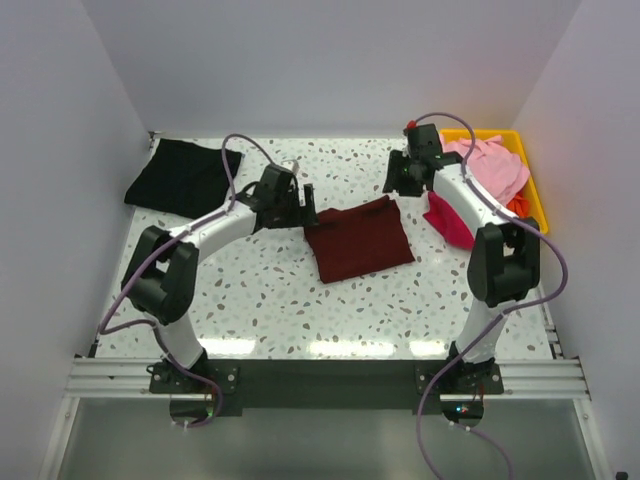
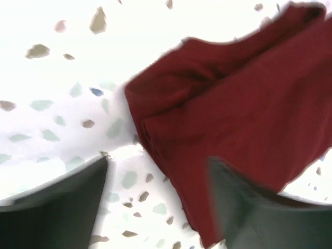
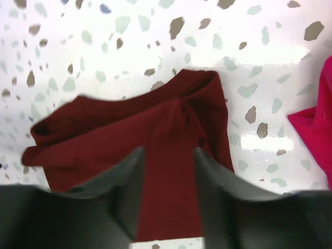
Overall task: Fold and stack the t-shirts
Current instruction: Fold the tshirt
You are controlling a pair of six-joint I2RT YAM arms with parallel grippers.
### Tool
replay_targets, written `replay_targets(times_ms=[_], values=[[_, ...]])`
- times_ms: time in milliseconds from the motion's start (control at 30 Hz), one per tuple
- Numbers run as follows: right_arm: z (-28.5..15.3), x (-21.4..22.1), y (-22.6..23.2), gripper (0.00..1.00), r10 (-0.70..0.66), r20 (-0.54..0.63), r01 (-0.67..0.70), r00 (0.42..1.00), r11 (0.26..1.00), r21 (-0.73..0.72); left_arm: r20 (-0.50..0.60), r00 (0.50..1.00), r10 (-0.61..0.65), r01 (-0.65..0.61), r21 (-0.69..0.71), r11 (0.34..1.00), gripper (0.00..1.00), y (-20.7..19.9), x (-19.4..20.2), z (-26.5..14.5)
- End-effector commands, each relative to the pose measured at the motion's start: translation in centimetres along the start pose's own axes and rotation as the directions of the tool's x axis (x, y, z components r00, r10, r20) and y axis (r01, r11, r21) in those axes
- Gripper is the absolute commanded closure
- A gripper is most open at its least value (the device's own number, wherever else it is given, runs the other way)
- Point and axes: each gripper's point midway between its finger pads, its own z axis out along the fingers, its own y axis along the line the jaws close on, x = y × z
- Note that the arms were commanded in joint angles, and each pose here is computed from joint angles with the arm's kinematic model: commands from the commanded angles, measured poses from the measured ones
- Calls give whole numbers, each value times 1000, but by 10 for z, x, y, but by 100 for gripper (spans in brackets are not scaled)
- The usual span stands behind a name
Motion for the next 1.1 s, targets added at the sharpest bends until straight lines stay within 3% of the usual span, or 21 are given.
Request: replay_targets(times_ms=[0,33,133,433,533,733,1067], values=[[-16,-37,8,46,-6,85,11,996,998,-54,148,989,-11,15,-27,1000,6,-3,-47,-14],[-22,-40,10,37,-8,102,14,995,998,-62,176,984,-12,19,-39,999,0,-1,-53,-22],[-42,-37,10,31,-14,128,24,992,997,-76,190,982,-5,16,-54,998,0,3,-52,-35],[-73,14,23,32,-19,100,41,995,975,-220,187,982,-33,10,122,993,0,-11,-16,-55],[-70,31,26,33,-28,71,45,997,967,-251,198,980,-31,-19,244,969,0,-28,-8,-61],[-54,68,37,34,-26,-14,20,1000,945,-326,183,982,-51,-7,304,953,0,-28,13,-59],[-15,109,18,34,-20,-129,-14,991,967,-256,161,982,-98,23,413,910,0,-31,39,-40]])
